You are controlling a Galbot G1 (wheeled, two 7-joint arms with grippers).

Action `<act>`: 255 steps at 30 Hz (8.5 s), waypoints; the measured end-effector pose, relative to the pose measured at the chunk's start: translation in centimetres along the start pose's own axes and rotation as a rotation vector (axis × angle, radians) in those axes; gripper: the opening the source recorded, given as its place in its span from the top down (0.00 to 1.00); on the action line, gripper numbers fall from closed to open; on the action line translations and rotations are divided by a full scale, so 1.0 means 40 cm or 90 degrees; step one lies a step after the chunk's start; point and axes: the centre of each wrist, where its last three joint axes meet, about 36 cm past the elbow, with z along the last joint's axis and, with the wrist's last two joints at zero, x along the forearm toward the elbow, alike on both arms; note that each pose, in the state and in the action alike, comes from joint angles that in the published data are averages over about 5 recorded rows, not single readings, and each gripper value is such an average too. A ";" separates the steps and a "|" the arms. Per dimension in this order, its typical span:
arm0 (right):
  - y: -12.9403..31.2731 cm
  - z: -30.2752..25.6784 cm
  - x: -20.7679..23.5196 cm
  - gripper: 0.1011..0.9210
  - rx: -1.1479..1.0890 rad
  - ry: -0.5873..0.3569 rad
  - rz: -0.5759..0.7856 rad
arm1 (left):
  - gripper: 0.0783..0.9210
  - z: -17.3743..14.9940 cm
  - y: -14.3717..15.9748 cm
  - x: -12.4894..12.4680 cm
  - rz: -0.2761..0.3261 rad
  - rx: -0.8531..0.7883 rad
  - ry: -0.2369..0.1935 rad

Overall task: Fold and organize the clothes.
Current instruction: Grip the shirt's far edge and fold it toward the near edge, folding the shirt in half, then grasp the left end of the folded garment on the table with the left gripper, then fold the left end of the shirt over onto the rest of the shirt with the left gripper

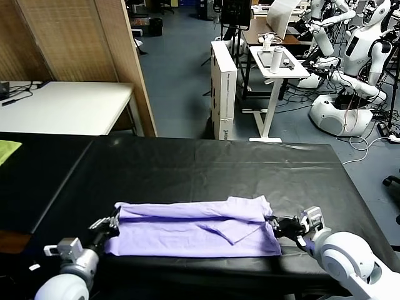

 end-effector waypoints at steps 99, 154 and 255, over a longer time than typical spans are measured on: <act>-0.051 -0.043 -0.178 0.23 -0.119 -0.062 0.051 | 0.25 -0.030 -0.010 -0.095 -0.028 -0.030 0.087; -0.053 -0.017 -0.074 0.02 -0.114 -0.203 0.048 | 0.06 -0.114 0.058 -0.174 -0.017 0.016 0.083; -0.040 0.052 -0.066 0.02 -0.128 -0.198 0.082 | 0.89 -0.226 0.328 -0.066 -0.074 -0.096 0.167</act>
